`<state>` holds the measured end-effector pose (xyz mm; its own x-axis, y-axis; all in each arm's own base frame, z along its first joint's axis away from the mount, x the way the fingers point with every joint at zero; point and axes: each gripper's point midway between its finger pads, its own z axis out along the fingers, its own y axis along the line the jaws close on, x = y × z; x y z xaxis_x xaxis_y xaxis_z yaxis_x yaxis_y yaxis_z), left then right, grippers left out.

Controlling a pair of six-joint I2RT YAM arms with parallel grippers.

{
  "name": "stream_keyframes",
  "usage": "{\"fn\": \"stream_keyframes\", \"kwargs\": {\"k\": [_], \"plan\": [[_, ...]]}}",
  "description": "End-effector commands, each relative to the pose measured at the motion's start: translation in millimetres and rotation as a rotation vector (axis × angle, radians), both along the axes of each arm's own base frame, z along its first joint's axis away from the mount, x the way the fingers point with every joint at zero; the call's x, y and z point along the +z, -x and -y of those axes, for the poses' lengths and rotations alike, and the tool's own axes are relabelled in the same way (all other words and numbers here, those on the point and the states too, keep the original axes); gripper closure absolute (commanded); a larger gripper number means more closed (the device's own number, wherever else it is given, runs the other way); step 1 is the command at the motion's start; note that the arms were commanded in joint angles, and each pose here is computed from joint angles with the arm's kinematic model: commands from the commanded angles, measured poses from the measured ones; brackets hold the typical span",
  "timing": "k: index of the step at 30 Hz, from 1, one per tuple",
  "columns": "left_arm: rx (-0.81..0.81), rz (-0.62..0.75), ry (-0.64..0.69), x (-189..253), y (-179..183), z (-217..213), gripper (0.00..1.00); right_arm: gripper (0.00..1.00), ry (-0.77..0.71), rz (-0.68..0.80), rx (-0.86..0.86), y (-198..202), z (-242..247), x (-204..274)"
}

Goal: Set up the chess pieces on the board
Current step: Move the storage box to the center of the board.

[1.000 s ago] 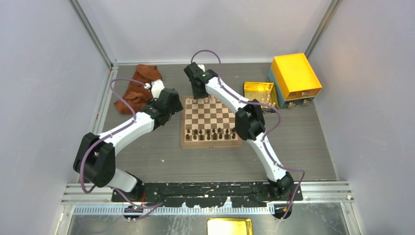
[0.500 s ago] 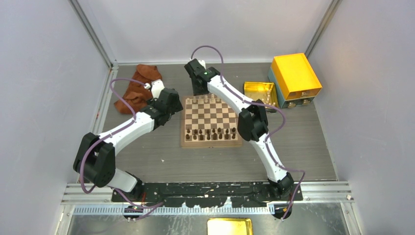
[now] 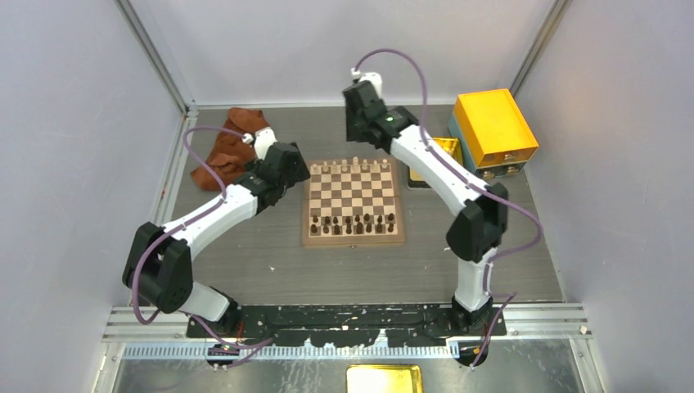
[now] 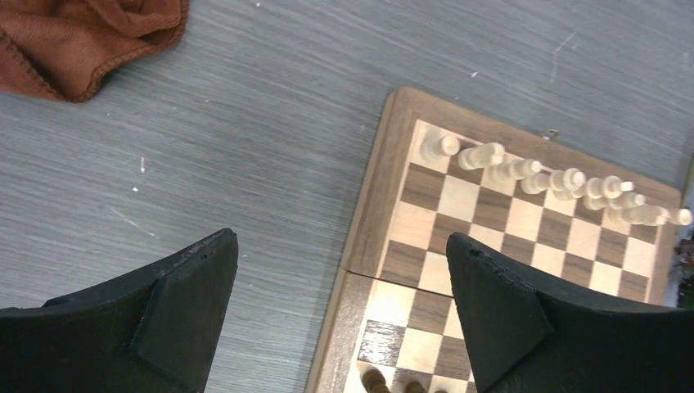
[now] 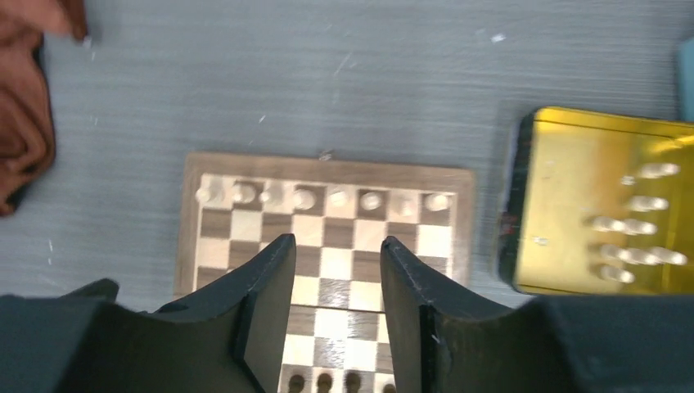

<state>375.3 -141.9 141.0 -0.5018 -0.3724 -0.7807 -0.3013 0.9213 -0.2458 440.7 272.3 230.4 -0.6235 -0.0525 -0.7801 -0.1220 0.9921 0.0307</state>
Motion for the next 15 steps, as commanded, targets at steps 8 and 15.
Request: {"fn": "stream_keyframes", "kwargs": {"k": [8, 15], "plan": [[-0.126, 0.097, 0.007, 55.7, -27.9, 55.5, 0.00, 0.26, -0.073, 0.114, -0.262, -2.1, 117.3, 30.4], [-0.212, 0.116, -0.023, 72.3, -19.1, 87.9, 0.02, 0.36, -0.056, 0.020, -0.324, 5.7, 153.7, -9.4]]}}
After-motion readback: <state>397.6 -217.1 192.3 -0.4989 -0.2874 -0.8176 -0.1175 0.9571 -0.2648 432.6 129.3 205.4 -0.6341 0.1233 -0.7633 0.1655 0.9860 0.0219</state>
